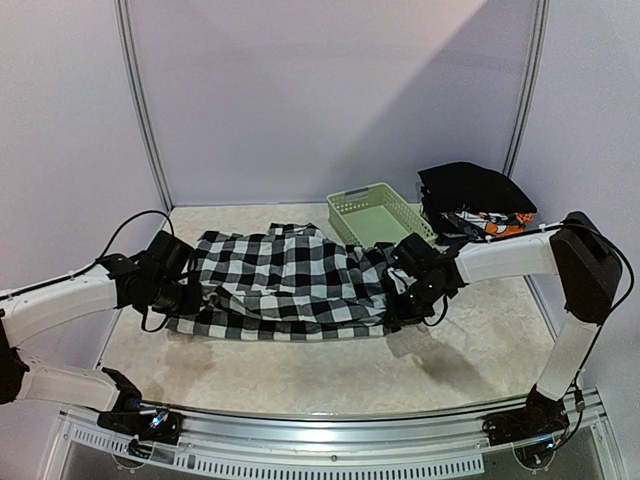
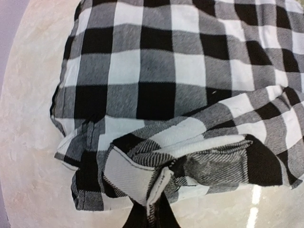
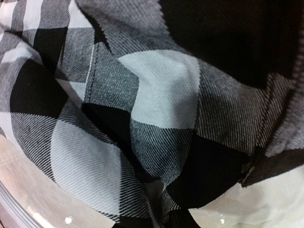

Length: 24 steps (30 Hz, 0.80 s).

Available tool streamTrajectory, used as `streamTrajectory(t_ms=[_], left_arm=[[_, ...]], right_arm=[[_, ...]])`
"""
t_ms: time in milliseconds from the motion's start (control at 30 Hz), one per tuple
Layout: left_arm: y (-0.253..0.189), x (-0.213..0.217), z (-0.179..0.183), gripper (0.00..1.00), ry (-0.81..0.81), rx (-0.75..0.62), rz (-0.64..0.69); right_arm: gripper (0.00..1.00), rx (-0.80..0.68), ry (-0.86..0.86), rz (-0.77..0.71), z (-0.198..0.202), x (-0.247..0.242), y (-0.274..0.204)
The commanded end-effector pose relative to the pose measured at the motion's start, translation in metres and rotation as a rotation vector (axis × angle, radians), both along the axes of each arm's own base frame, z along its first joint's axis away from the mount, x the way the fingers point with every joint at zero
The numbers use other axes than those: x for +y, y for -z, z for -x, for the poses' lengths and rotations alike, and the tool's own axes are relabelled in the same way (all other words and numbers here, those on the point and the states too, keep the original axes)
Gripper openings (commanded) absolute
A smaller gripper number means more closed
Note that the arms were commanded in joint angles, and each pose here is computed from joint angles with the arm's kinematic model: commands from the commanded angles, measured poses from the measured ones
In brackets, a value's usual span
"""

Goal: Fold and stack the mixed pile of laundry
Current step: Adjust the 1/3-folded shirt at the center of the board, then move the bin to the corner of the board.

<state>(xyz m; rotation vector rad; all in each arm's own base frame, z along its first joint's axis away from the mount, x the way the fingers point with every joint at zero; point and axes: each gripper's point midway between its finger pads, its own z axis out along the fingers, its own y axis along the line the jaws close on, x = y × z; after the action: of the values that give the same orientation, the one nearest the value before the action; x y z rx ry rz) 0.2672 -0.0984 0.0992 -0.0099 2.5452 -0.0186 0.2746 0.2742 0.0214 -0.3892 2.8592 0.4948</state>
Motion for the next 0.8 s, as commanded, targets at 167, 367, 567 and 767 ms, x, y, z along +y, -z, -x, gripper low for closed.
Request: streamTrajectory(t_ms=[167,367,567,767], left_arm=[[0.015,0.034,0.025,0.60,-0.180,-0.023,-0.028],[-0.018,0.038,0.021,0.76,-0.205,-0.112,0.001],[-0.019,0.012,0.013,0.63,-0.130,-0.105,0.087],[0.008,-0.027,-0.003,0.58,-0.012,-0.054,0.099]], right_arm=[[0.48,-0.083,-0.034,-0.069,-0.013,0.012,-0.052],[0.69,-0.156,-0.072,-0.145,-0.011,0.017,-0.100],[0.78,-0.330,0.087,-0.162,-0.052,-0.008,-0.147],[0.78,-0.402,0.081,-0.145,-0.099,0.006,-0.162]])
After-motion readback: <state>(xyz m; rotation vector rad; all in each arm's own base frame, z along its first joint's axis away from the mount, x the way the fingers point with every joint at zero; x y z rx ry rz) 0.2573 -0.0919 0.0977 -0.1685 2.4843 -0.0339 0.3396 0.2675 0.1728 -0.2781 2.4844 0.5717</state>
